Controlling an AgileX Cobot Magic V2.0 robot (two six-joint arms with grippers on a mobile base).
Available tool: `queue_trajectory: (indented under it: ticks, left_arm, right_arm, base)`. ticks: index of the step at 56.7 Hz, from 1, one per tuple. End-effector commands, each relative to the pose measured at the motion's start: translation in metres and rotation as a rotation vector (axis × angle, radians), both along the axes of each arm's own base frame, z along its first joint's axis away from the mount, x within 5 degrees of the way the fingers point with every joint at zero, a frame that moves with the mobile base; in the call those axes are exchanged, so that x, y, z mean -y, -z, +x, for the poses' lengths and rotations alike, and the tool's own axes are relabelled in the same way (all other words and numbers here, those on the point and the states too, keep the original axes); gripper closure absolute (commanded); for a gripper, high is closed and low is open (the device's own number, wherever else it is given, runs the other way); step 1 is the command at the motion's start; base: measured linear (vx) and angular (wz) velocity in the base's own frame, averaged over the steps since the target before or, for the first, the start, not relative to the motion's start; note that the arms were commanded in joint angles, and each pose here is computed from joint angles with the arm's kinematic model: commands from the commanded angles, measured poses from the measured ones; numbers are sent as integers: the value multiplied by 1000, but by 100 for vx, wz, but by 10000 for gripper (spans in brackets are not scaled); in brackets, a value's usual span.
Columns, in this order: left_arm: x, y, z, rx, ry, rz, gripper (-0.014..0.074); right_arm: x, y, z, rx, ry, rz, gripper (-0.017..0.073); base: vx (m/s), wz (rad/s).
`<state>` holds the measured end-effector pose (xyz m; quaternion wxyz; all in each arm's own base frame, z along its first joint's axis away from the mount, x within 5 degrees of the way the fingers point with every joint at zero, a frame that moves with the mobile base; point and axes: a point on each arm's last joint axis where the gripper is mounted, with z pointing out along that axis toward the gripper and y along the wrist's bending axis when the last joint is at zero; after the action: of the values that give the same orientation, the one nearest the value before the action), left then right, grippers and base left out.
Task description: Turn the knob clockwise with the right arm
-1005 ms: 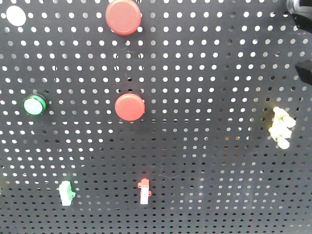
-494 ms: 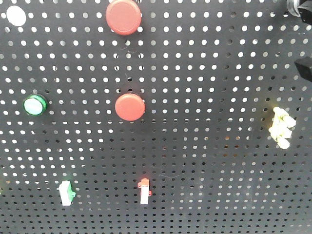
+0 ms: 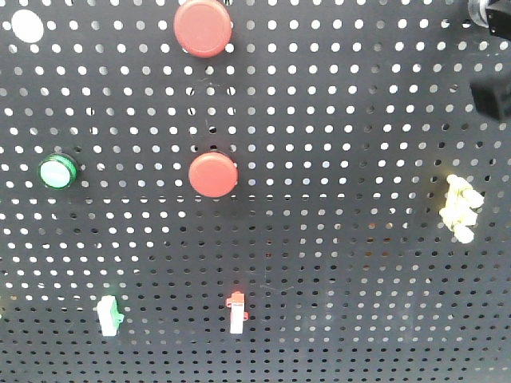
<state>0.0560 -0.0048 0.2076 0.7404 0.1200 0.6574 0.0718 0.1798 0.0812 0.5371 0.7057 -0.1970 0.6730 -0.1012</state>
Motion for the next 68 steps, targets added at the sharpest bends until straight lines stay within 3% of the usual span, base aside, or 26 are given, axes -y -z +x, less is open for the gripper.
queue_trajectory:
  ticks: [1, 21, 34, 42, 47, 51, 68]
  left_arm:
    - [1, 3, -1, 59, 13, -14, 600]
    - [1, 3, -1, 59, 13, -14, 600]
    - [1, 3, -1, 59, 13, -14, 600]
    - [1, 3, -1, 59, 13, -14, 600]
    - [1, 3, -1, 59, 13, -14, 600]
    - [1, 3, -1, 59, 13, -14, 600]
    - [1, 3, -1, 59, 13, -14, 600]
  right_arm:
    - [3, -13, -3, 64, -6, 83, 568]
    - [6, -17, -10, 1, -60, 599, 567]
    - [9, -22, -17, -17, -112, 881, 567]
    - [10, -24, -20, -27, -138, 1014, 567]
    - [11, -25, -20, -37, -142, 1069, 567]
    - [11, -25, -20, -36, -142, 1077, 567]
    - [15, -29, -21, 44, -114, 987, 520]
  base:
    - [0, 0]
    - [0, 0]
    - [0, 0]
    - [0, 0]
    - [0, 0]
    - [0, 0]
    - [0, 0]
